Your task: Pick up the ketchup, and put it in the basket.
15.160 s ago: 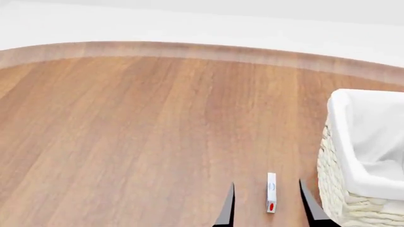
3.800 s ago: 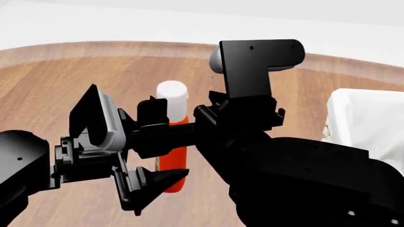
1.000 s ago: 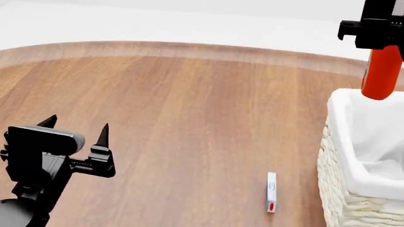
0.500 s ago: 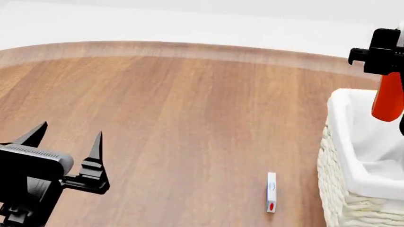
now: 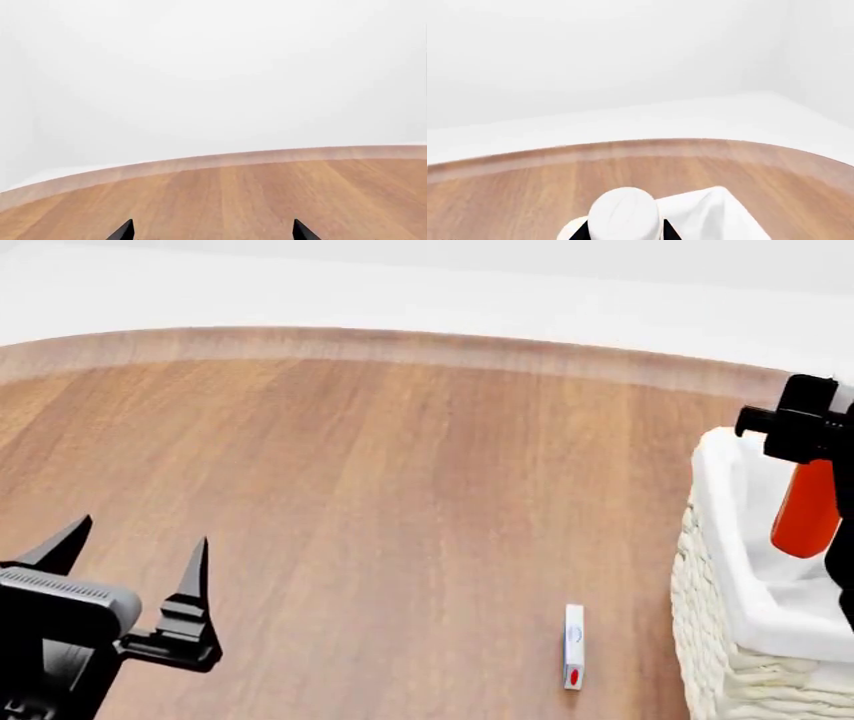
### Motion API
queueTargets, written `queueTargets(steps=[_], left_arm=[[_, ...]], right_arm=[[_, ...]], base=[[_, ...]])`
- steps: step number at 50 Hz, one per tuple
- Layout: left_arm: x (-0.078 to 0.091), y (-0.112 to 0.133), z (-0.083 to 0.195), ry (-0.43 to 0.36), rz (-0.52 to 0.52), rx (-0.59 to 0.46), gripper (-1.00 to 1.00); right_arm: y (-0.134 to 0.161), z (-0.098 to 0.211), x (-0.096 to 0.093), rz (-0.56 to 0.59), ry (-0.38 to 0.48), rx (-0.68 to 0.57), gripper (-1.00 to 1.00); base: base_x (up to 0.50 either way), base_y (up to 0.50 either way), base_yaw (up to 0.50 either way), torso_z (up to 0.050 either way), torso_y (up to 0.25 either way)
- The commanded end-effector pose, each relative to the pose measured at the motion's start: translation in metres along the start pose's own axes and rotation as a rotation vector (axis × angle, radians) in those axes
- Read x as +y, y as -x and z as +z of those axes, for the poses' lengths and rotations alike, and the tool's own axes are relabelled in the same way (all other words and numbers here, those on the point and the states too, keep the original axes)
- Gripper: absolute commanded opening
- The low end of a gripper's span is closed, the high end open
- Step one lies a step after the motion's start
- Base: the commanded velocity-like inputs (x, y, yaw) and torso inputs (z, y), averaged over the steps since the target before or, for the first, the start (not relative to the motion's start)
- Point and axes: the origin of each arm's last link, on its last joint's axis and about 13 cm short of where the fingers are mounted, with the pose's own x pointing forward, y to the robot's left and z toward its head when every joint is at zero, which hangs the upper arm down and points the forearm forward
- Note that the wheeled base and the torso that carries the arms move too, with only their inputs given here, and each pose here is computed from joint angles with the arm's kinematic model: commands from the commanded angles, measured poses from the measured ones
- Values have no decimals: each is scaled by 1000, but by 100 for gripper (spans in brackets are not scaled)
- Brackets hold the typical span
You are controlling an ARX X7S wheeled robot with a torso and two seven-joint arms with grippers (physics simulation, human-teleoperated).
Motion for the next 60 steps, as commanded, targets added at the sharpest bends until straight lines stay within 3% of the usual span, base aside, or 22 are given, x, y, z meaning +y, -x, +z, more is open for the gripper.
queueTargets(steps=[1, 19, 60], left_arm=[[1, 2, -2, -4, -6, 2, 100], [2, 5, -6, 0, -12, 6, 100], [3, 9, -12, 15, -19, 10, 100]], right_arm=[[-4, -12, -7, -25, -5, 16, -100], [-3, -31, -16, -51, 15, 41, -100], [-3, -64, -17, -70, 14, 107, -100]], base=[[0, 0, 0, 0, 0], [0, 0, 0, 0, 1], [0, 0, 0, 0, 0]])
